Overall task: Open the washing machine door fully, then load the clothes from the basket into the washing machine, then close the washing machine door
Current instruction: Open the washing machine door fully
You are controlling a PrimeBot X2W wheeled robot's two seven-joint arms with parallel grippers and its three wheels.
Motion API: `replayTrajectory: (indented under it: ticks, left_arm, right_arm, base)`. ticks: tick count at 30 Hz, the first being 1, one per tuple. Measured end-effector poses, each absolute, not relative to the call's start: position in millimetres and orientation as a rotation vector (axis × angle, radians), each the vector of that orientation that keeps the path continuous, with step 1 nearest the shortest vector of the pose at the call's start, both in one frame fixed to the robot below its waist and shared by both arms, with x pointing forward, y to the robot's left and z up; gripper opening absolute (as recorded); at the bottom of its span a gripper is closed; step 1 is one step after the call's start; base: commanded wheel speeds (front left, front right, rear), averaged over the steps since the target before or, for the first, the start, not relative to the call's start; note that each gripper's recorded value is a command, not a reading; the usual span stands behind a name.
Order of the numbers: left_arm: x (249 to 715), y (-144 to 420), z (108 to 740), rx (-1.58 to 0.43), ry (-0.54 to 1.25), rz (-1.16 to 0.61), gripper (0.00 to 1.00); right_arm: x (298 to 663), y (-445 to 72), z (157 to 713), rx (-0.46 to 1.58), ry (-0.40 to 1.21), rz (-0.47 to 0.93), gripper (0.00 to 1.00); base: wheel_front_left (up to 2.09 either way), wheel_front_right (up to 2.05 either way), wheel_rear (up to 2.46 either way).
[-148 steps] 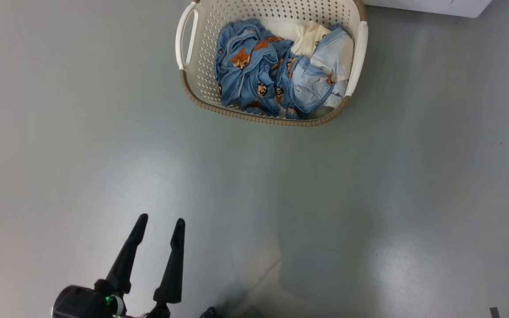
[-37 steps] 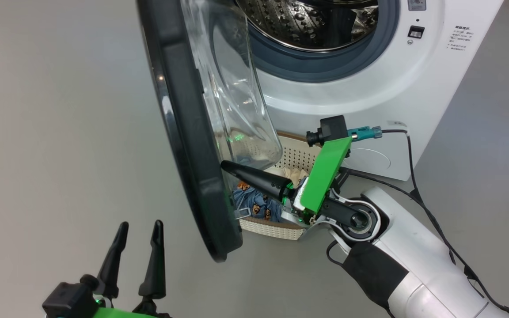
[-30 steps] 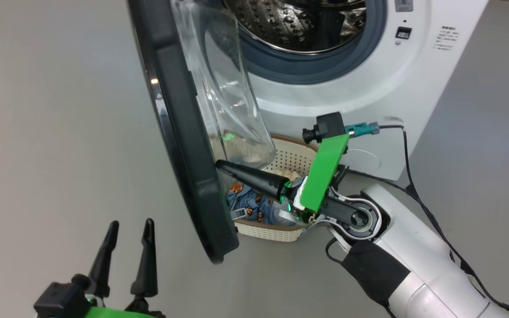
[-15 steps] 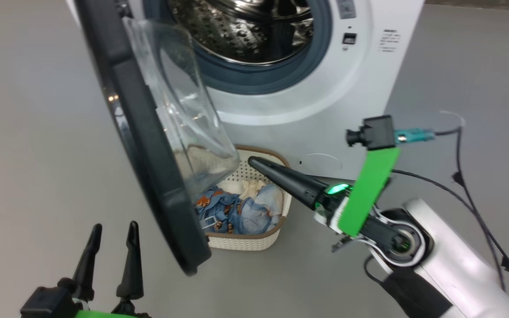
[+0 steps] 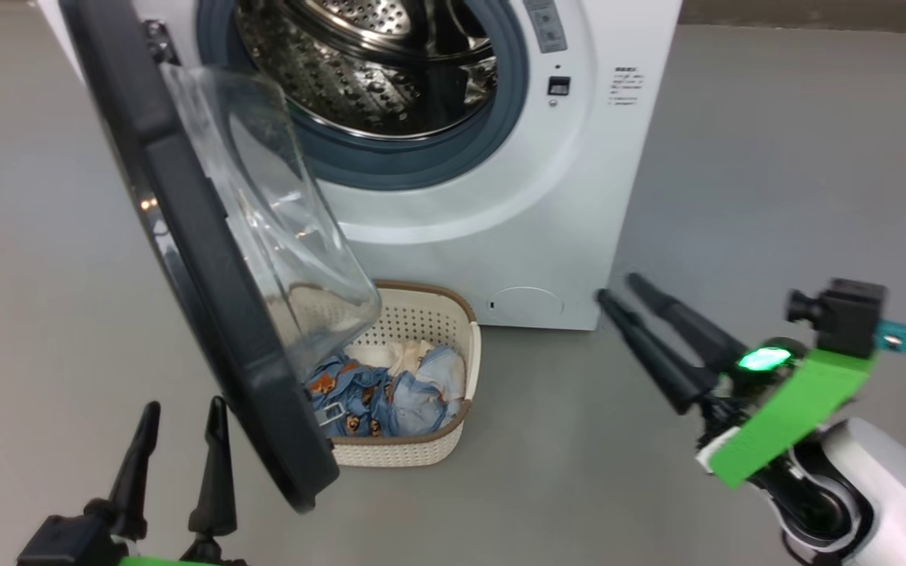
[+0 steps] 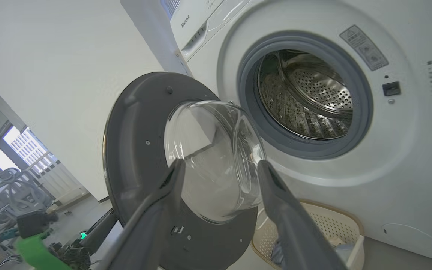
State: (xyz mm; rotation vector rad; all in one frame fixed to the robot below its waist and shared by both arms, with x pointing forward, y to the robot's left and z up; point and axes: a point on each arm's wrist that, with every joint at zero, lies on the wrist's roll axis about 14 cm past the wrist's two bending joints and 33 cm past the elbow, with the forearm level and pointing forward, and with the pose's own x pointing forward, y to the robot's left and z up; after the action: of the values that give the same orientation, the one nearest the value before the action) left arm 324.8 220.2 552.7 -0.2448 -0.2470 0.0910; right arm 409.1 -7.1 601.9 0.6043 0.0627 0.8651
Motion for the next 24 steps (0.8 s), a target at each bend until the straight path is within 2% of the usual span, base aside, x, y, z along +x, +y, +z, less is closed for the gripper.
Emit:
replayTrajectory:
  ticks: [8, 13, 20, 24]
  left_arm:
    - [327, 214, 548, -0.222, -0.229, 0.067, 1.0]
    - [330, 212, 548, -0.221, -0.229, 0.057, 1.0]
    - [331, 208, 543, -0.224, -0.212, 0.045, 1.0]
    - [332, 206, 541, -0.216, -0.203, 0.04, 1.0]
  right_arm:
    - [422, -77, 587, 0.428, -0.075, 0.655, 1.0]
    - [425, -115, 588, 0.386, -0.146, 0.517, 1.0]
    - [403, -155, 546, 0.342, -0.112, 0.322, 1.0]
    - [396, -164, 537, 0.345, -0.107, 0.264, 1.0]
  base:
    - [0.0, 0.0, 0.0]
    - [0.0, 0.0, 0.0]
    - [0.0, 0.0, 0.0]
    - [0.0, 0.0, 0.0]
